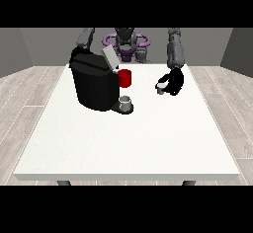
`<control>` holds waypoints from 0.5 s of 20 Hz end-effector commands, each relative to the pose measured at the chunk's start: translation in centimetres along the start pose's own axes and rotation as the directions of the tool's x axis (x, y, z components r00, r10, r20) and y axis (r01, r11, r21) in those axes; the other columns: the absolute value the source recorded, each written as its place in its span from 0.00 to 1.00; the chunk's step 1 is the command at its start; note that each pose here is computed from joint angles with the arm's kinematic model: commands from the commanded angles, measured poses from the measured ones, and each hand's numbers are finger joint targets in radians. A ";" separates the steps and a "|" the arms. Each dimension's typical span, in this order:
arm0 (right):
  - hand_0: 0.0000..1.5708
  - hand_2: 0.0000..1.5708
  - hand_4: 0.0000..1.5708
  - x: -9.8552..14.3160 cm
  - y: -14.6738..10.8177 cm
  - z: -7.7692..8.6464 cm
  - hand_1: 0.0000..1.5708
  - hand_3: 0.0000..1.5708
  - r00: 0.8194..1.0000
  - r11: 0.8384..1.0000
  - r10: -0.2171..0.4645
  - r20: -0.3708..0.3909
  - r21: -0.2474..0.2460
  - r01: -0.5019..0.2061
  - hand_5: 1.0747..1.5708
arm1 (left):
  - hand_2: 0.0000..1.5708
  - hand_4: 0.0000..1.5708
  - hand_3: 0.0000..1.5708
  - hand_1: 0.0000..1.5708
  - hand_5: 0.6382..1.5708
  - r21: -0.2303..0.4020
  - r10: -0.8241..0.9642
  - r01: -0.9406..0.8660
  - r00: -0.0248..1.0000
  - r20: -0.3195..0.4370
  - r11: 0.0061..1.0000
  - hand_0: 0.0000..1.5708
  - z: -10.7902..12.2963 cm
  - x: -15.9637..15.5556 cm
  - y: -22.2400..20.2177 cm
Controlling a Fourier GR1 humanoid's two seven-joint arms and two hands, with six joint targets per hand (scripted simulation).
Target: Insert the coffee pod into the coffee machine and close the lid
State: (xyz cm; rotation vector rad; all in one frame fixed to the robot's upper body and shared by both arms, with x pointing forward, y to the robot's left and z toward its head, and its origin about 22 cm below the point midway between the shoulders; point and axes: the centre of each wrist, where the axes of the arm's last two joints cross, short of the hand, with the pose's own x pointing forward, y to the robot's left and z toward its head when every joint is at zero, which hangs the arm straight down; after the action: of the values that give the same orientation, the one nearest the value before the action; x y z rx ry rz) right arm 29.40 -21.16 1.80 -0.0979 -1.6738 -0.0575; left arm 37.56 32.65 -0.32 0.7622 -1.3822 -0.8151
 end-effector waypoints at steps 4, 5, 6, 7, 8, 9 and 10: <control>0.00 0.00 0.27 -3.8 -3.2 0.3 0.00 0.00 0.994 0.997 -0.047 -0.103 -0.064 0.040 1.00 | 0.92 0.40 0.88 0.92 1.00 -0.091 0.029 -0.016 0.989 0.143 0.996 0.92 -2.3 5.4 0.6; 0.00 0.00 0.28 -3.4 -2.3 0.7 0.00 0.00 0.994 0.998 -0.036 -0.106 -0.050 0.031 1.00 | 0.91 0.38 0.87 0.89 1.00 -0.076 0.058 -0.047 0.988 0.146 0.996 0.89 -2.6 4.6 2.6; 0.00 0.00 0.28 -2.4 -1.3 -0.3 0.00 0.00 0.997 1.000 -0.009 -0.073 -0.025 0.007 1.00 | 0.90 0.37 0.86 0.88 1.00 -0.043 0.040 -0.035 0.989 0.142 0.998 0.88 -3.5 6.1 3.2; 0.00 0.00 0.29 -3.2 -2.8 -0.4 0.00 0.00 0.992 0.996 -0.046 -0.122 -0.080 0.036 1.00 | 0.89 0.38 0.87 0.85 1.00 -0.080 0.014 0.003 0.978 0.207 0.997 0.85 -3.2 5.7 4.2; 0.00 0.00 0.32 -2.9 -2.4 0.2 0.00 0.00 0.992 1.000 0.006 -0.124 -0.021 -0.009 1.00 | 0.88 0.37 0.86 0.84 1.00 -0.080 0.045 -0.032 0.986 0.159 0.996 0.84 -3.4 6.1 3.4; 0.00 0.00 0.31 -3.7 -1.9 -0.3 0.00 0.00 0.995 0.999 -0.009 -0.102 -0.035 0.005 1.00 | 0.87 0.35 0.85 0.82 1.00 -0.078 0.040 -0.024 0.977 0.210 0.997 0.82 -3.8 7.8 3.1; 0.00 0.00 0.31 -4.0 -2.7 0.3 0.00 0.00 0.992 0.999 -0.017 -0.125 -0.040 0.013 1.00 | 0.84 0.34 0.84 0.79 1.00 -0.094 0.053 -0.036 0.981 0.187 0.995 0.79 -3.4 6.9 3.0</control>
State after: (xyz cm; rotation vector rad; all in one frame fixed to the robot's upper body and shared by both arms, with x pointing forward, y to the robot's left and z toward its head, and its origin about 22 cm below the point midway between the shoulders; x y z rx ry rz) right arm 29.51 -23.43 -1.10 -0.1087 -1.5770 -0.1014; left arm 40.74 29.34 4.68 0.6322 -1.4967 -0.9083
